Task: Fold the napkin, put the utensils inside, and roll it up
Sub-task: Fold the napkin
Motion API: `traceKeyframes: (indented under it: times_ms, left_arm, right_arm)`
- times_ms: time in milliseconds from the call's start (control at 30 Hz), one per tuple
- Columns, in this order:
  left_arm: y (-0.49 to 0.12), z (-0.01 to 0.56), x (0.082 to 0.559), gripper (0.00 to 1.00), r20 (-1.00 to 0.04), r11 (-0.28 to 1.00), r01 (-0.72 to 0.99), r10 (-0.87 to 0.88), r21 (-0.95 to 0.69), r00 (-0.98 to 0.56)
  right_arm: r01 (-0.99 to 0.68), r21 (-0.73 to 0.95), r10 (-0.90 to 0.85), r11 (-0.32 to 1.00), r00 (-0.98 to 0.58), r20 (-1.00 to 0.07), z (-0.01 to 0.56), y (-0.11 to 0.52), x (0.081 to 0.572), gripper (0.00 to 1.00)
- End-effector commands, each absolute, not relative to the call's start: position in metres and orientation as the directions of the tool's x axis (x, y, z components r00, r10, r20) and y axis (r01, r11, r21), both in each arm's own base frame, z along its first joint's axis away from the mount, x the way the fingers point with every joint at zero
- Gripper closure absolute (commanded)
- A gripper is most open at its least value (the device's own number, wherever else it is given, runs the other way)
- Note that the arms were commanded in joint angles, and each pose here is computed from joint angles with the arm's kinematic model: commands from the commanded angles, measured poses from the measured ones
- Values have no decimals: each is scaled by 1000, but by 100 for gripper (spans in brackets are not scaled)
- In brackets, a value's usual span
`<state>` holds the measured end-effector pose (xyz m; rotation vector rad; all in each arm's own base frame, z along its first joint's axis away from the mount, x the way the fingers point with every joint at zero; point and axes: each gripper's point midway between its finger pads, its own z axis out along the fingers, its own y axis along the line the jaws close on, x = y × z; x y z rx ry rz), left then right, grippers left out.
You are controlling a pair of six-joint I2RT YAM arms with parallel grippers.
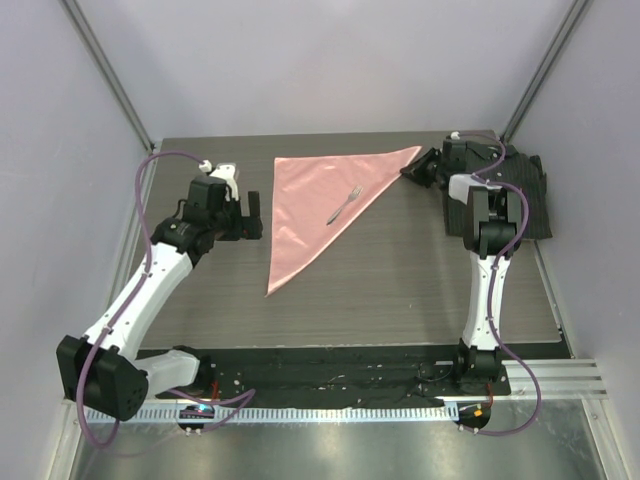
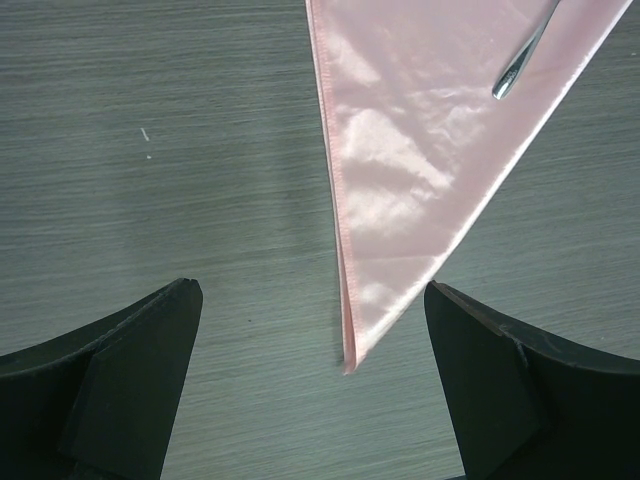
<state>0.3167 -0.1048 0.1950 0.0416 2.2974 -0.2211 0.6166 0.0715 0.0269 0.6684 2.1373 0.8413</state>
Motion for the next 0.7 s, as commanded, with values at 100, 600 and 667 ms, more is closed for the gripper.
traceKeyframes:
  times_ms: [100, 600, 667]
  left_arm:
    - [-101, 212, 318, 0, -779, 984, 111, -41, -140, -626]
    - [-104, 230, 312, 0, -811, 975, 133, -67, -176, -581]
    - [-105, 233, 310, 0, -817, 974, 136, -73, -182, -572]
  right_arm:
    - [276, 691, 671, 668, -625, -399, -5, 80, 572, 99]
    - [332, 623, 659, 708, -628, -415, -3, 102, 456, 99]
    - [342, 606, 655, 718, -628, -420, -2, 101, 435, 99]
